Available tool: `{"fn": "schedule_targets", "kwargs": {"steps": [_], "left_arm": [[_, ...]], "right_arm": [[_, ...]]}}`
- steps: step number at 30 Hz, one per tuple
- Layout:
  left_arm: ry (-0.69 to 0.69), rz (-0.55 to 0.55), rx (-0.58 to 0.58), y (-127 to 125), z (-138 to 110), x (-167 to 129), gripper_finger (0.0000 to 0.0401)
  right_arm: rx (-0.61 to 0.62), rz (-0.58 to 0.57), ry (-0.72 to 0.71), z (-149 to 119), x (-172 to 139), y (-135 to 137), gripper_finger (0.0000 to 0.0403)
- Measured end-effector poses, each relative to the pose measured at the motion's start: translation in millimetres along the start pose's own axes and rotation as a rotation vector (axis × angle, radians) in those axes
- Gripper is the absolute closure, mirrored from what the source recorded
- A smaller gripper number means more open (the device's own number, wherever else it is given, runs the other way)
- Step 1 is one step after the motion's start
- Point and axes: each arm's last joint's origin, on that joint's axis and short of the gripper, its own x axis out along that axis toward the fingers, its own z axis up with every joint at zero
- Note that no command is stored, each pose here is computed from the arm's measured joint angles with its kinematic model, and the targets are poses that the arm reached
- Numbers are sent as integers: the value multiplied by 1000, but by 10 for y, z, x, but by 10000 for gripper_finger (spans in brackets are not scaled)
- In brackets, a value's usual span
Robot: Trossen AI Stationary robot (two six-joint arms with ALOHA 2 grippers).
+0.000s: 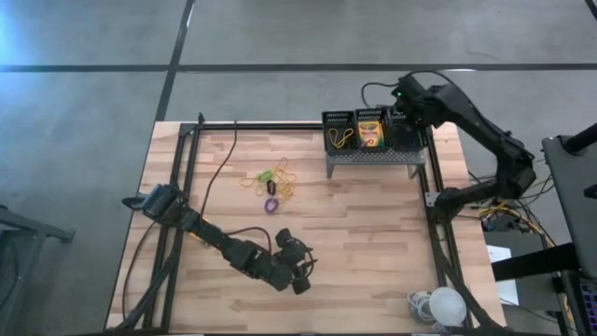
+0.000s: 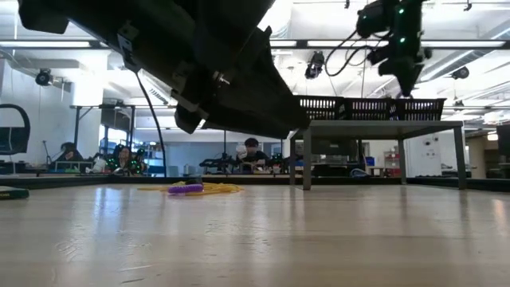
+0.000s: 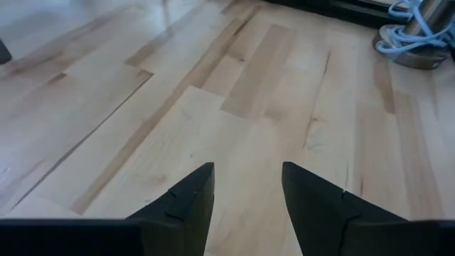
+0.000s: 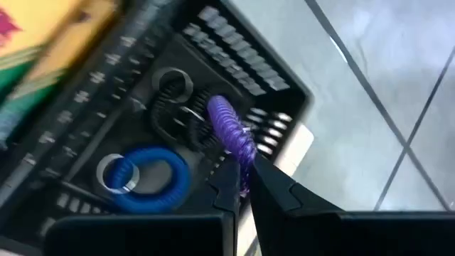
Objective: Pick & Place Office Desk Supplies
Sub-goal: Put the purple spring keychain into the right black basket on the shelf, then put the yellow rubber band into the left black basket on the shelf
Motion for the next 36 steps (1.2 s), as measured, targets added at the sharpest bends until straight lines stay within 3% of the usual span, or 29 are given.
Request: {"fn": "schedule_targets", "kwargs": {"steps": [10,18,22,25,29,36], "left_arm": [[3,1,0,2,-5,-1,231],[3,1,1,1,-6,-2,231],[3,1,1,1,-6,-2,231],[3,1,1,1,-6,-2,231],[3,1,1,1,-6,-2,231],[4,2,-3,1,-6,-2,231]], "right_arm": [[-64,-47,65,46,241,148,381],[-69,93,21,-59,107,128,309],[-56,98,-11,-148,-50,99,284],[-57,125,-90,-235,-252,100,276],[-61,241,-267,-420,-557,202,276],[-186,526,-580,-918,-823,725,297]]}}
